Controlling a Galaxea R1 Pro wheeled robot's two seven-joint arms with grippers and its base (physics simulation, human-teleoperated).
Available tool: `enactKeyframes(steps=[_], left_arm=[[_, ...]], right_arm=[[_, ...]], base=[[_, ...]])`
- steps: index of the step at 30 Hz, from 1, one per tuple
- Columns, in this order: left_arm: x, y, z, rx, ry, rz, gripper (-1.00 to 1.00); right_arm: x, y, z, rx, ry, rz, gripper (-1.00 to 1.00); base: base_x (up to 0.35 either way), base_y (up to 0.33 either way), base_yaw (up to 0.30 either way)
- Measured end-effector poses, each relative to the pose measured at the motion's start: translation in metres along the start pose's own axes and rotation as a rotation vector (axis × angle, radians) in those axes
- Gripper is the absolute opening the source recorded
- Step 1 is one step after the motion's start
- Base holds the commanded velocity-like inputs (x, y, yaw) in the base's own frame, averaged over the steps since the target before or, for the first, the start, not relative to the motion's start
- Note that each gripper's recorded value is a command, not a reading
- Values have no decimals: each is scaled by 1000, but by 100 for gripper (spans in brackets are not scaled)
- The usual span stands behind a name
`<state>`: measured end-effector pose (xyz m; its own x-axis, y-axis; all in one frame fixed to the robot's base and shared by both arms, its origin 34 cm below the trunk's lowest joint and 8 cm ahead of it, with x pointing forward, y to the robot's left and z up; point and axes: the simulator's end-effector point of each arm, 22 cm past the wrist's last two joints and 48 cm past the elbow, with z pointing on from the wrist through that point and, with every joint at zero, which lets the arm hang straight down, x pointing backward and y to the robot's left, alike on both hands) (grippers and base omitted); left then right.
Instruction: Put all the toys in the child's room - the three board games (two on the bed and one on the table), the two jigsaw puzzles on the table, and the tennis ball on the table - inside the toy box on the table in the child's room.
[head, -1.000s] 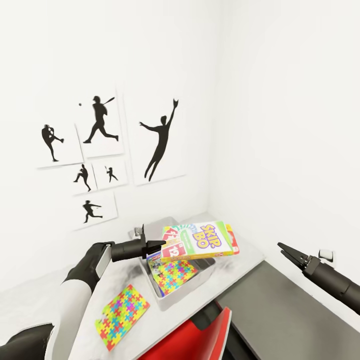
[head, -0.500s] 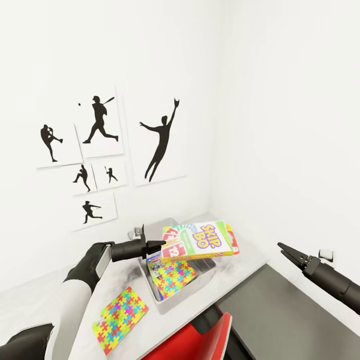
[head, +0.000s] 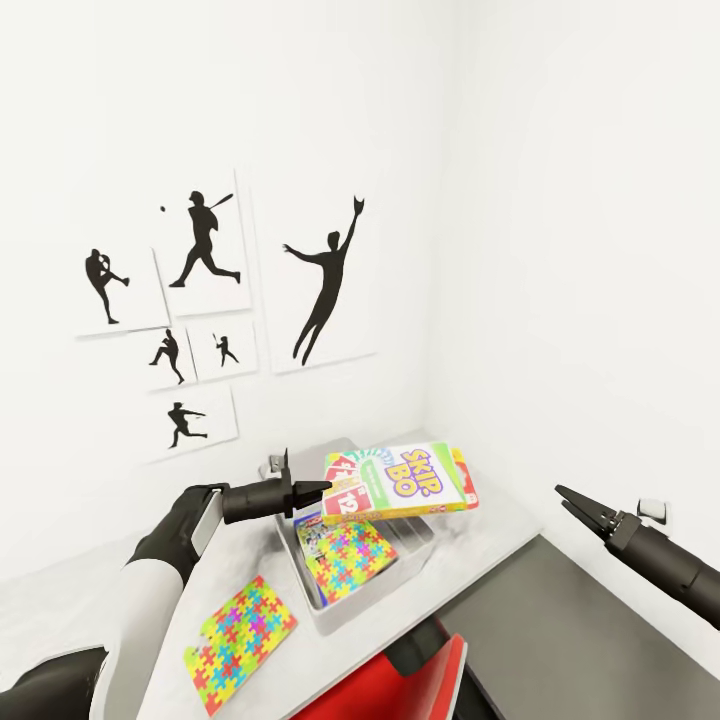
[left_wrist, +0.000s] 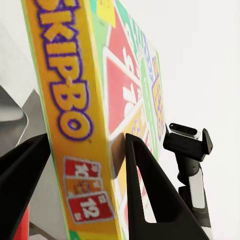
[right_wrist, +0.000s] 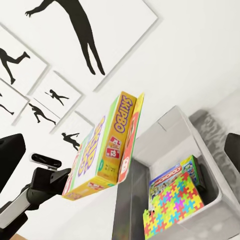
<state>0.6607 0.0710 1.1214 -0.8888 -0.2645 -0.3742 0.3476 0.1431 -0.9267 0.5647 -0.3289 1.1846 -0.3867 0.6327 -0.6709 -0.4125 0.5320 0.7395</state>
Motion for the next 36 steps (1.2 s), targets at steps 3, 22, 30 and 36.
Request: enactKeyframes(steps=[3, 22, 30, 36], left_arm=[[0, 0, 0, -1, 0, 0, -100], [0, 1, 0, -1, 0, 0, -100], [-2, 1, -2, -6, -4, 1, -100], [-6, 5, -9, -27, -10, 15, -100]], right_arm=[[0, 0, 0, 0, 0, 0, 100], [0, 0, 0, 0, 0, 0, 100], [0, 0, 0, 0, 0, 0, 100], [-1, 0, 0, 1, -1, -1, 100]], base=[[107, 0, 1], [9, 0, 0], [0, 0, 0], [0, 0, 0]])
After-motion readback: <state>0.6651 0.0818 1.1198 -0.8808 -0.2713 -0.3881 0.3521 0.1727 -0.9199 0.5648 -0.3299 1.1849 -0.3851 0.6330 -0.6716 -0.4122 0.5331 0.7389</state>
